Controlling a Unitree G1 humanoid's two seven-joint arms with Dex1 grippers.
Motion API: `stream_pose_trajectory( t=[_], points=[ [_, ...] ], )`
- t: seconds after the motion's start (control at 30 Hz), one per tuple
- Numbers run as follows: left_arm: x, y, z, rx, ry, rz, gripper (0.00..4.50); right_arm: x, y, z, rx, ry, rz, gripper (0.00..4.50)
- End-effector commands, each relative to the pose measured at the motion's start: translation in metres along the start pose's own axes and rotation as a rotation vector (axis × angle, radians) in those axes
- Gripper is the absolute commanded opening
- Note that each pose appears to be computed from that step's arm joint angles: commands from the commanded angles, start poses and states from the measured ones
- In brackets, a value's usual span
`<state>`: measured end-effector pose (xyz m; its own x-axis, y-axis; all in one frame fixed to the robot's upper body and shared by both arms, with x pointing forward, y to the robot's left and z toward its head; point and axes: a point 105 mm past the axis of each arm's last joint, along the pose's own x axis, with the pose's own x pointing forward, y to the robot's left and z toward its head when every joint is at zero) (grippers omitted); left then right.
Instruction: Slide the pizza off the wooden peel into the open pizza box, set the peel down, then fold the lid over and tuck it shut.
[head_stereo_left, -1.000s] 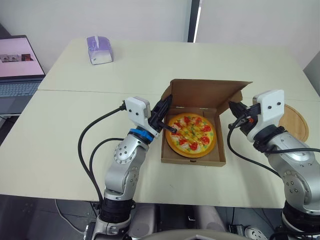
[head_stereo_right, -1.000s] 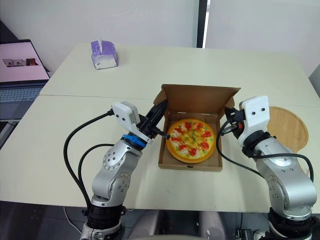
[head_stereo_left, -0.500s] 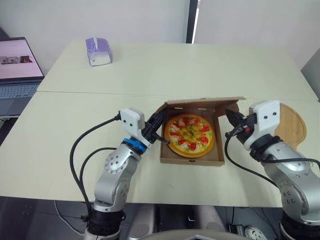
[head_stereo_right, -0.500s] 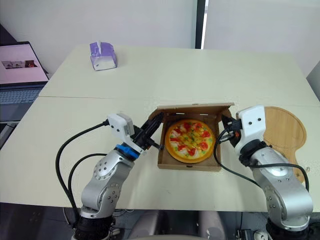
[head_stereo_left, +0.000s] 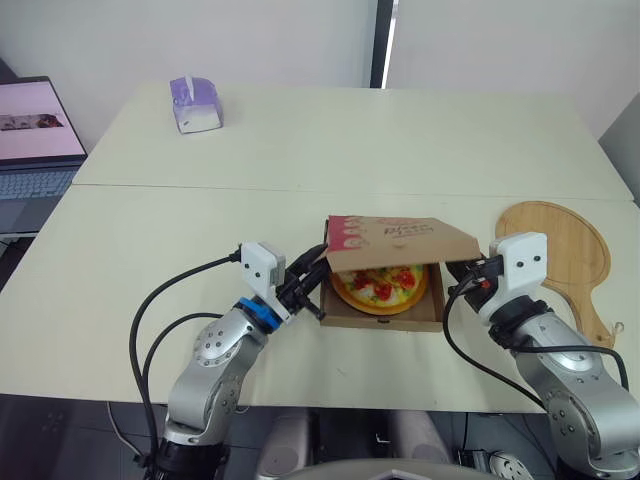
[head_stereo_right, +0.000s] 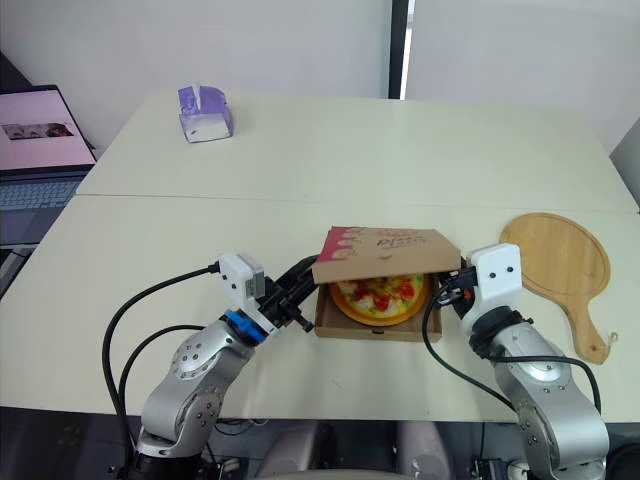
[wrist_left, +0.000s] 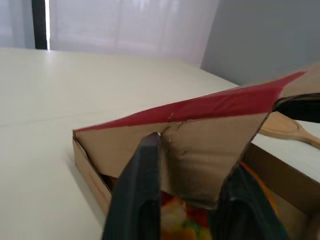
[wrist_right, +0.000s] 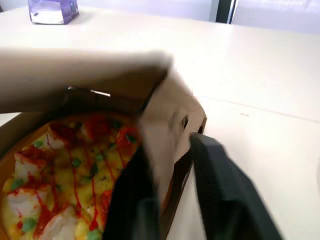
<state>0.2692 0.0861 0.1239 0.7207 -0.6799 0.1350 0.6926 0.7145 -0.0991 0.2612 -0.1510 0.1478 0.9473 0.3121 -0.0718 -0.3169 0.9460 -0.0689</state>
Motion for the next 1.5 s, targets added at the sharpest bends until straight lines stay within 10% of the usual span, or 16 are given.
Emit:
stream_pose_trajectory(
  t=[0.03,0.23,0.3,0.7,1.5],
  points=[
    [-0.006,0.002,0.009,0.030,-0.020,0.001,2.13,-0.006,-0.003,0.012,-0.005,-0.056,-0.008,2.33],
    [-0.023,0.005,0.018,0.092,-0.009,-0.060,4.06,-0.012,-0.004,0.012,-0.016,-0.048,0.004,4.47],
    [-0.026,0.016,0.022,0.138,-0.004,-0.073,4.47,-0.014,-0.005,0.013,-0.031,-0.050,0.010,4.50],
    [0.000,0.103,0.078,0.316,-0.038,0.002,4.47,-0.012,-0.009,0.020,-0.066,-0.088,0.023,4.50],
    [0.059,0.038,0.107,0.265,-0.231,0.176,4.47,0.040,-0.030,0.090,-0.002,-0.261,-0.004,4.50]
  ],
)
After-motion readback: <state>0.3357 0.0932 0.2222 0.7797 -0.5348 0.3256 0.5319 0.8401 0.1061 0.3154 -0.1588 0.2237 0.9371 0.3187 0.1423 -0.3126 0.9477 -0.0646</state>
